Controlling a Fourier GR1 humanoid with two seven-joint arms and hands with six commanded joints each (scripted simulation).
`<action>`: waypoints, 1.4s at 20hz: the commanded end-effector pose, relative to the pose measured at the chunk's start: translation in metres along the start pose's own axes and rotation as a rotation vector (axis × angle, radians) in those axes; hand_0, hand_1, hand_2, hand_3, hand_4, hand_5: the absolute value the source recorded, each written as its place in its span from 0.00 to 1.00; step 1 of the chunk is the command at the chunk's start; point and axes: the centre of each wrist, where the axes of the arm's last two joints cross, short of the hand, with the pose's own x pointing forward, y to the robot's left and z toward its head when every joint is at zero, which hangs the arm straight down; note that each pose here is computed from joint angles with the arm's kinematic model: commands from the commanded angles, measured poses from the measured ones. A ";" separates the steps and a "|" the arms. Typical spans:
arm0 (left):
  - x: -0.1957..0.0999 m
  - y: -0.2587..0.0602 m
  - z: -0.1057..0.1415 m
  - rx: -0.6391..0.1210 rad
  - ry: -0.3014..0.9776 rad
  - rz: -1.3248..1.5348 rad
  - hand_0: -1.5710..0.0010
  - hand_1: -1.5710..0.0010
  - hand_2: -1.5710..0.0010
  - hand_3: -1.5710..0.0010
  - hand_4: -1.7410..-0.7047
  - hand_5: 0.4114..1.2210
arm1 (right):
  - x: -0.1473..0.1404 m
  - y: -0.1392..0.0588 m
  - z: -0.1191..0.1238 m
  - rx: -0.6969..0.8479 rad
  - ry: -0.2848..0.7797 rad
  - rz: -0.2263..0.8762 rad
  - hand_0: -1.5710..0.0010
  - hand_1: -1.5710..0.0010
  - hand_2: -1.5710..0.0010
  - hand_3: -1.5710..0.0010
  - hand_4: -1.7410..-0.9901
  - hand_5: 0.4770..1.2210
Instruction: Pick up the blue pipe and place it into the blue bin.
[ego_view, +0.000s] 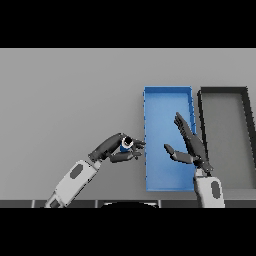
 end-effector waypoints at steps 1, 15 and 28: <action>0.001 0.003 0.000 0.002 0.003 -0.006 0.00 0.00 0.00 0.05 0.00 1.00 | 0.011 -0.004 -0.002 0.059 -0.007 -0.016 1.00 1.00 1.00 1.00 0.65 0.11; 0.004 0.000 0.000 -0.031 -0.032 -0.002 0.00 0.00 0.00 0.04 0.00 1.00 | 0.090 0.049 -0.075 0.653 -0.039 0.121 1.00 1.00 1.00 1.00 0.67 0.07; 0.001 0.009 0.004 -0.108 0.148 -0.146 0.48 0.55 0.57 0.58 0.25 1.00 | 0.101 0.104 -0.134 0.859 -0.053 0.147 0.54 0.55 0.53 0.60 0.41 0.06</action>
